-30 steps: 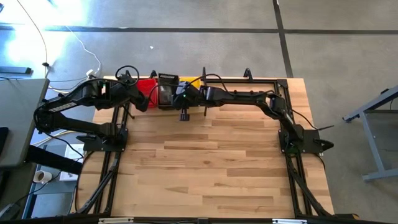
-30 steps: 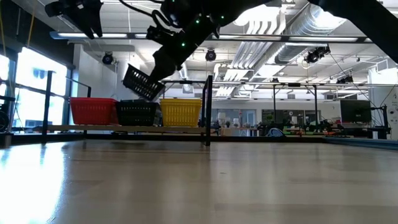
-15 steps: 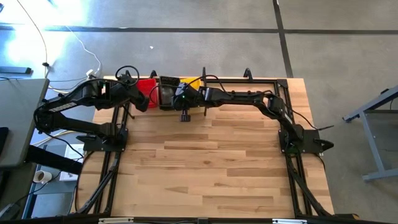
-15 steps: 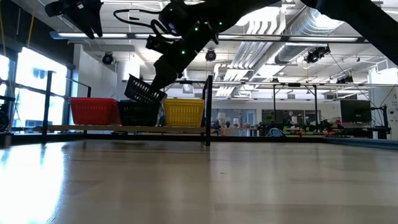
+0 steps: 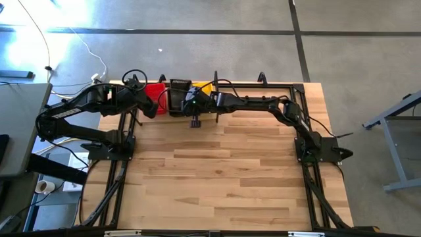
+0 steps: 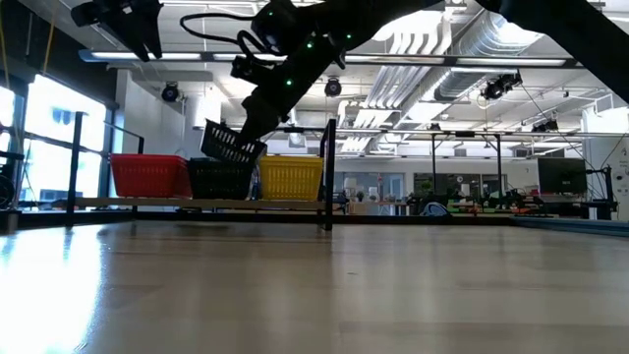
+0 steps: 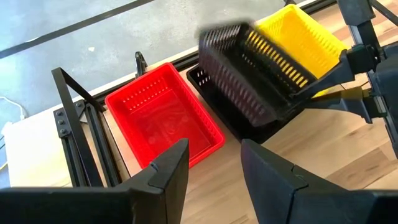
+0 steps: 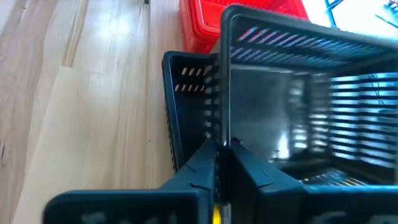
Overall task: Stack baskets on shelf by color
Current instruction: Stack the black bin on top of the black bin
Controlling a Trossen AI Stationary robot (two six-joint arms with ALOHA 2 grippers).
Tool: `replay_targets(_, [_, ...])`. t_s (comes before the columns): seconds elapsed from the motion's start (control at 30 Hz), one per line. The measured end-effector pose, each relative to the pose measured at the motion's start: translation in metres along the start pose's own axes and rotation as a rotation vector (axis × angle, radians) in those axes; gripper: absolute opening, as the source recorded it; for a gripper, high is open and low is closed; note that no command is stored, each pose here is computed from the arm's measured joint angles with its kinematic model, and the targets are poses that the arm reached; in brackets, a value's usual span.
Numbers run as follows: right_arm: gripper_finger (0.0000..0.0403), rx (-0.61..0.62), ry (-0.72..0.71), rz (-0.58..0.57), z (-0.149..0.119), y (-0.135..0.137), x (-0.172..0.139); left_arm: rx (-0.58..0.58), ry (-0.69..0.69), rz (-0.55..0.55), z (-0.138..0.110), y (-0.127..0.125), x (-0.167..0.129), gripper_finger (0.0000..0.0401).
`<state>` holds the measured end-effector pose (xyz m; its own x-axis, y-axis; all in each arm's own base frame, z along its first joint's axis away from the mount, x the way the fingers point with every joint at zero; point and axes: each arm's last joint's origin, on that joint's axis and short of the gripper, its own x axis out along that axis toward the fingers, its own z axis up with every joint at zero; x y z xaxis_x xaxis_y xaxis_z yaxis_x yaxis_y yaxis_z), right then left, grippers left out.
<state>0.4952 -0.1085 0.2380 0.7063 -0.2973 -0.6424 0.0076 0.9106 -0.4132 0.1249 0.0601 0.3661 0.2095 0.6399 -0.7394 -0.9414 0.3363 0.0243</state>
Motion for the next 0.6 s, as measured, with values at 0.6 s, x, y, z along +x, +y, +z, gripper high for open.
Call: replay_targets(0.6, [0.0087,-0.071,-0.005,-0.01,0.013,0.012,-0.017,0.0,0.0,0.001,0.0,0.0,0.0,0.0135])
